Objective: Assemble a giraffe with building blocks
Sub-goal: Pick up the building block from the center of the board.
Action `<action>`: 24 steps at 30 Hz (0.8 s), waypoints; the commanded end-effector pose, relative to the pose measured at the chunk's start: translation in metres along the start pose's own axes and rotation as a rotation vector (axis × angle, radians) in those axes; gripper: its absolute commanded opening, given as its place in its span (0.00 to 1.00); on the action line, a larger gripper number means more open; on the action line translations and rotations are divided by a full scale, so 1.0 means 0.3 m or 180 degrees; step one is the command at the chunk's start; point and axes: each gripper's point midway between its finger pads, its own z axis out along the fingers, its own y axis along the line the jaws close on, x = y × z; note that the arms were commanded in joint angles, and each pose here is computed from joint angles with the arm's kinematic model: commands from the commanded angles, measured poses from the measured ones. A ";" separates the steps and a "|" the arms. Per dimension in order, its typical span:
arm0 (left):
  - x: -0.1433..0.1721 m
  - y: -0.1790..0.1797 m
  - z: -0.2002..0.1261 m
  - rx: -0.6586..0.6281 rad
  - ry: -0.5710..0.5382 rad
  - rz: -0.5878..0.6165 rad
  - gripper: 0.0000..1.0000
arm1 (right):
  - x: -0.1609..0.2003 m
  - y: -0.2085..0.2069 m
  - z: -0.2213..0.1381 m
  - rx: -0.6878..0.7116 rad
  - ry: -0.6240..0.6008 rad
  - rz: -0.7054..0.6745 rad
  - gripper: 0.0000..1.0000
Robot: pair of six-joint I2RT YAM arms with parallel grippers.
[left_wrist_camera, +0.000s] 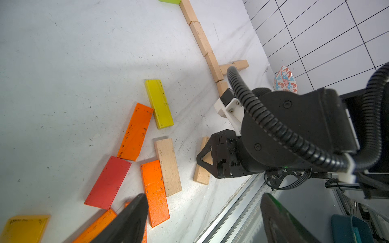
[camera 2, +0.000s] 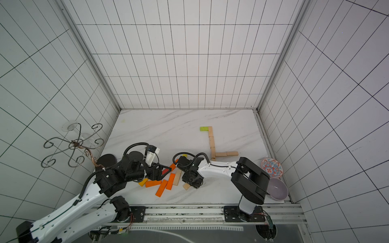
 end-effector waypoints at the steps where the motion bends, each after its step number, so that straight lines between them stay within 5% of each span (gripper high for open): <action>1: -0.002 0.004 -0.006 -0.0019 -0.0054 0.0020 0.84 | 0.015 -0.113 0.079 0.0347 0.0037 0.0045 0.42; 9: -0.004 0.008 -0.003 -0.0039 -0.0057 0.0018 0.84 | -0.042 -0.116 -0.014 0.0273 -0.0261 -0.0131 0.21; 19: -0.025 -0.006 0.011 -0.0039 -0.0027 0.0009 0.84 | -0.357 -0.151 -0.435 -0.0062 -0.1450 -0.0706 0.13; 24: -0.040 -0.024 0.045 0.0043 0.0016 0.0086 0.84 | -0.477 -0.125 -0.626 -0.0572 -0.1975 -0.1394 0.06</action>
